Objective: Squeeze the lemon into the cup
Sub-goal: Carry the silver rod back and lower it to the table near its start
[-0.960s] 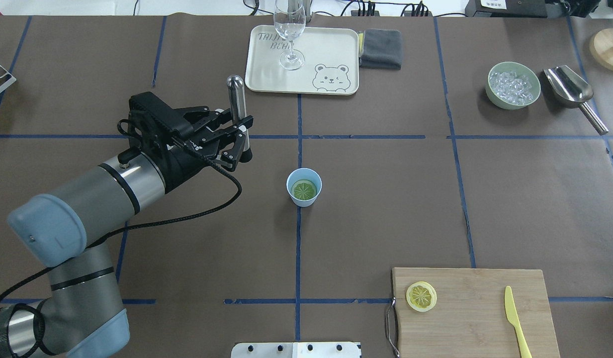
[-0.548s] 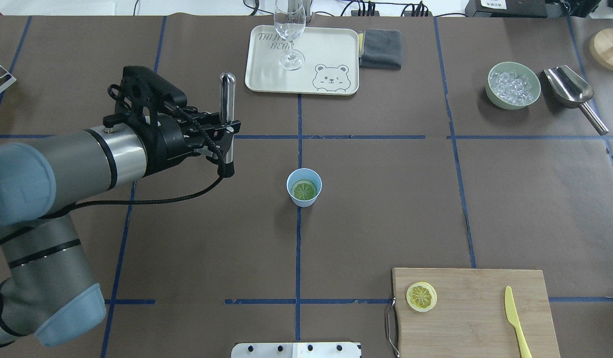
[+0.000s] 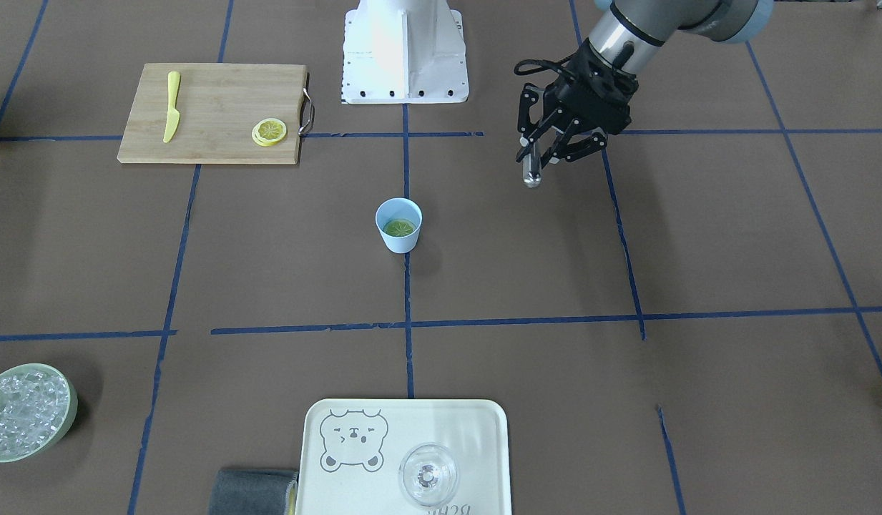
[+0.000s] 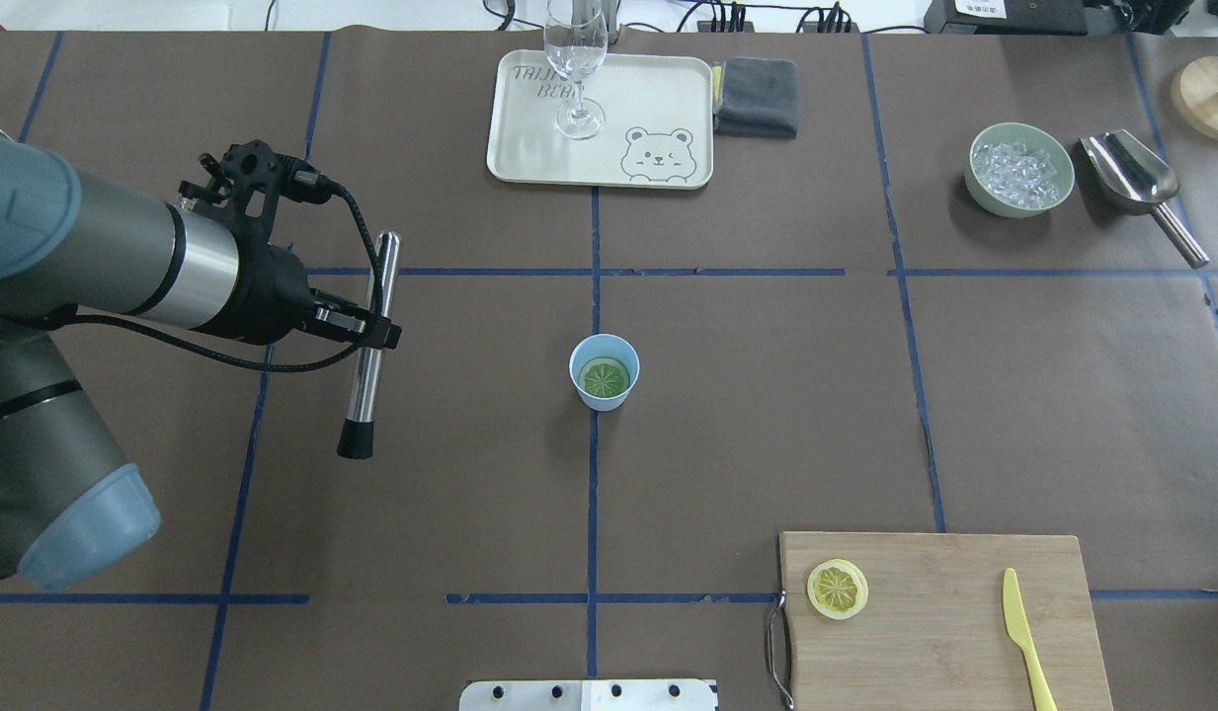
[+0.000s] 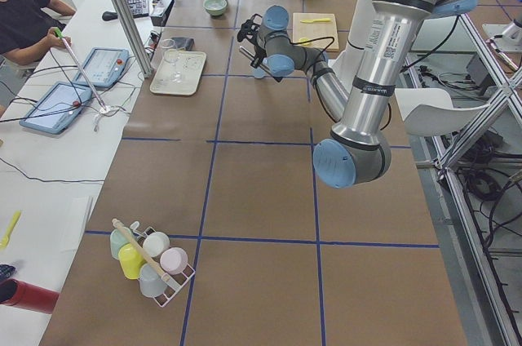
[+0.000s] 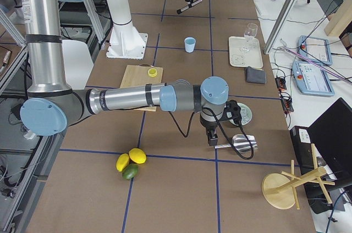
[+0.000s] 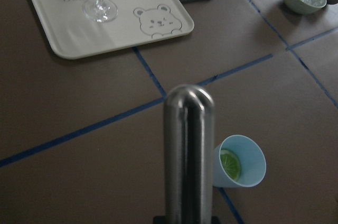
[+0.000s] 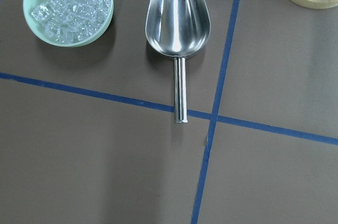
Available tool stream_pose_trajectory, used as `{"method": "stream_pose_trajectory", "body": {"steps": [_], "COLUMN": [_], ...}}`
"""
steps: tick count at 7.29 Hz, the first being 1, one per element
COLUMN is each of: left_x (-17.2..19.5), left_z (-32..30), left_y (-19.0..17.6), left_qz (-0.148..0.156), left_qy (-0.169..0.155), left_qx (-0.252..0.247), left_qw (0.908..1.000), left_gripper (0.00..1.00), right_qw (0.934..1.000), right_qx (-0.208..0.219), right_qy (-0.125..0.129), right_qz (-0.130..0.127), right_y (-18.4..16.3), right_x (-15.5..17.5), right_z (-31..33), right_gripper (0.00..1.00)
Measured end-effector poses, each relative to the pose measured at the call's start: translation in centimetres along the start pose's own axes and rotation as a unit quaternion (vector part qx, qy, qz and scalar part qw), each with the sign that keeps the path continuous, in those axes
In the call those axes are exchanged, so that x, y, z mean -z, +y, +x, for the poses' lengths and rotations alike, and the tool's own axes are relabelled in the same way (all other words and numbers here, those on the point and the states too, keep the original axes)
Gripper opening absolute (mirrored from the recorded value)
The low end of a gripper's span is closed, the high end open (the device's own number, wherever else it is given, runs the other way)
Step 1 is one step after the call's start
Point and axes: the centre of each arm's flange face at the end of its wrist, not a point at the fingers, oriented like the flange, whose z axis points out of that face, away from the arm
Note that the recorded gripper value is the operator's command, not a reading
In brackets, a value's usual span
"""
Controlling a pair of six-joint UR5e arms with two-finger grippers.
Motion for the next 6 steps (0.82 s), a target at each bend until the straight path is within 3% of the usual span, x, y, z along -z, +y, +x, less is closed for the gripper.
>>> {"method": "stream_pose_trajectory", "body": {"steps": [1, 3, 5, 6], "left_x": [0.1, -0.5, -1.9, -2.8], "left_z": [-1.8, -4.0, -6.6, -8.7], "left_y": [-0.6, -0.8, -0.1, 0.8], "left_qz": [-0.034, -0.071, -0.112, -0.137], "left_qy": [-0.035, -0.082, -0.124, -0.140], "left_qx": [0.045, 0.093, 0.102, 0.080], "left_qw": [0.9978, 0.9897, 0.9807, 0.9774], "left_gripper": [0.00, 0.00, 0.00, 0.00], "right_qw": [1.0000, 1.0000, 1.0000, 1.0000], "right_qx": [0.000, 0.000, 0.001, 0.002], "right_qy": [0.000, 0.000, 0.001, 0.001], "right_qz": [0.000, 0.000, 0.001, 0.001], "right_y": [0.0, 0.0, -0.1, -0.1], "right_x": [0.0, 0.0, 0.1, 0.1], "right_z": [0.0, 0.0, 0.0, -0.1], "right_gripper": [1.00, 1.00, 1.00, 1.00]}}
